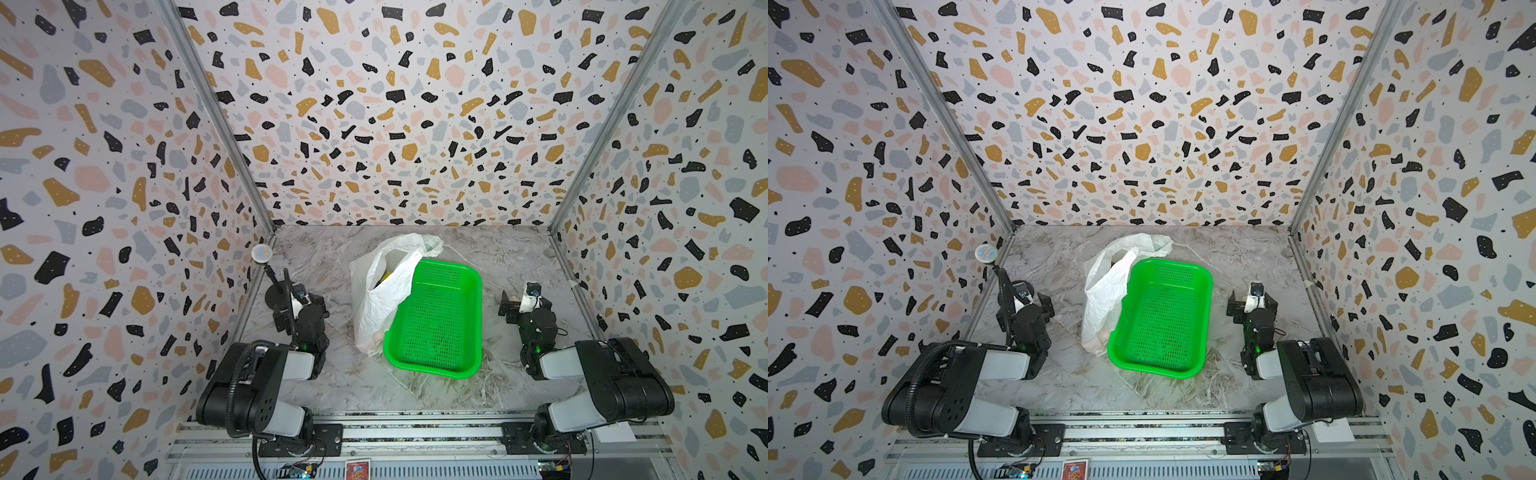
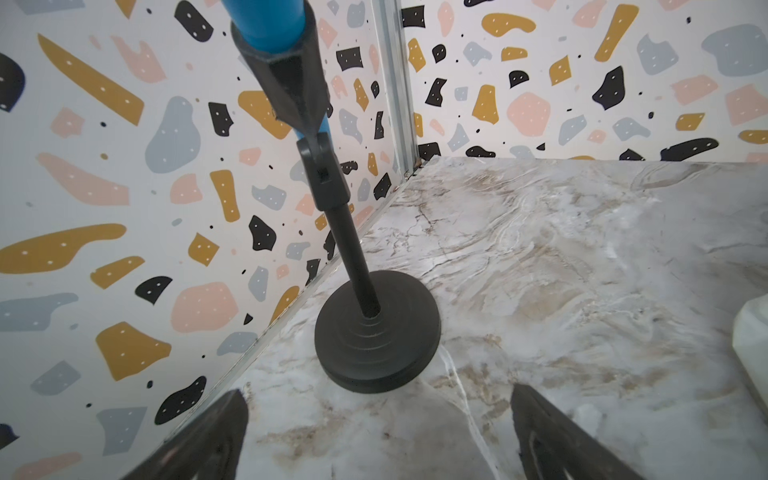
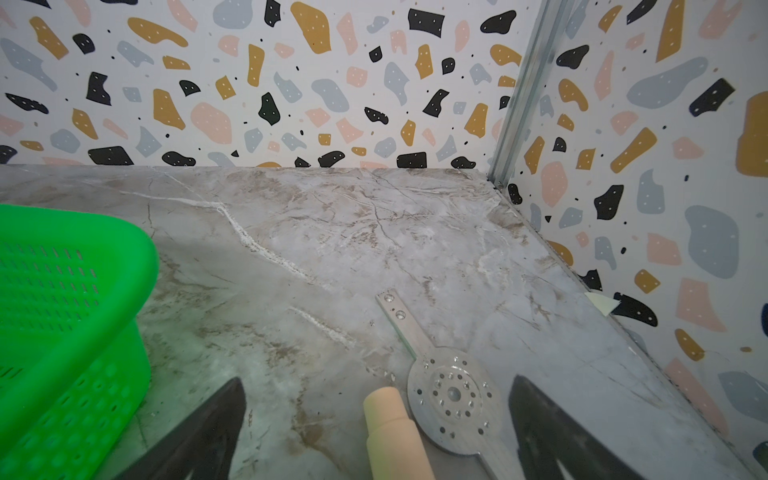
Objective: Place the fruits into the plastic bag
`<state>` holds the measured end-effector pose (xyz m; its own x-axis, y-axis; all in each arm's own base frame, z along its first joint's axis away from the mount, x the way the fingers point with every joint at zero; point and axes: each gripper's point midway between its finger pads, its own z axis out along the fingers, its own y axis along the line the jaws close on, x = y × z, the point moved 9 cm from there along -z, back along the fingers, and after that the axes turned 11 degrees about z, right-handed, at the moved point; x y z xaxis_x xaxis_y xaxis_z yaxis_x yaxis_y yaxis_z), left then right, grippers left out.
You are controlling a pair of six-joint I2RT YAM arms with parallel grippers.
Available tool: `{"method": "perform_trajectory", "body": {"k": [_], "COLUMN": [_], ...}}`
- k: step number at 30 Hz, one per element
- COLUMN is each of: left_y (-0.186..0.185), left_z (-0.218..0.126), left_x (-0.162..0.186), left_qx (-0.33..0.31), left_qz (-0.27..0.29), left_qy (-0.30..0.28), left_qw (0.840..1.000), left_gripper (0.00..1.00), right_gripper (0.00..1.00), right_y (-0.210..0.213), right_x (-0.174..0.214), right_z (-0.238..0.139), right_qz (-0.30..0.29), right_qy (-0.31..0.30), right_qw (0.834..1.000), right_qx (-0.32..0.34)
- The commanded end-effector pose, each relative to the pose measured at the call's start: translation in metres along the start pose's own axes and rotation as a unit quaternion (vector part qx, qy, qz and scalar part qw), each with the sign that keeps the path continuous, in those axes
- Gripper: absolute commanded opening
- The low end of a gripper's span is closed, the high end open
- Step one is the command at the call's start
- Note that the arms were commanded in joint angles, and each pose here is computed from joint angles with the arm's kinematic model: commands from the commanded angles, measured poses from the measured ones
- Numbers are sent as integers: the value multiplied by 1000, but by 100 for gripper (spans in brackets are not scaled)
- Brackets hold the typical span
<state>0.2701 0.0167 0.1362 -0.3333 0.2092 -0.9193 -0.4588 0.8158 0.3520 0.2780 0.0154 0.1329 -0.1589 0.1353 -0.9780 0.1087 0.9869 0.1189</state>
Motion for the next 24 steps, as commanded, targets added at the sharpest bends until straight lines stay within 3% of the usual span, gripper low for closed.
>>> {"method": "perform_trajectory", "body": {"k": [1,4,6,10,19,24], "left_y": [4,8,1,7,9,9], "left_z": [0,-13,-4,7,6,6], "left_x": [-15,-3,-6,-5,-5,-5], "left_qx": [6,71,87,43,40,40], "left_qz": [-26,-32,-11,-39,-41,-42], "left_qy": [-43,-99,-70,-46,-47,-47], "left_qw": [999,992,994,997,997,997], "left_gripper": [99,100,99,99,100,100], "right_gripper": [99,99,99,99,99,99], "right_y": [2,2,2,2,6,4], "right_x": [-2,-2,-2,-3,-2,-2], "right_z": [-4,-4,-4,-5,-9,2], "right_qz": [-6,-7,-7,-8,-13,-7], "right_qy": [-14,-15,-15,-16,-25,-1], "right_qw": [1000,1000,1000,1000,1000,1000], "right_qx": [-1,0,0,1,5,-9]}}
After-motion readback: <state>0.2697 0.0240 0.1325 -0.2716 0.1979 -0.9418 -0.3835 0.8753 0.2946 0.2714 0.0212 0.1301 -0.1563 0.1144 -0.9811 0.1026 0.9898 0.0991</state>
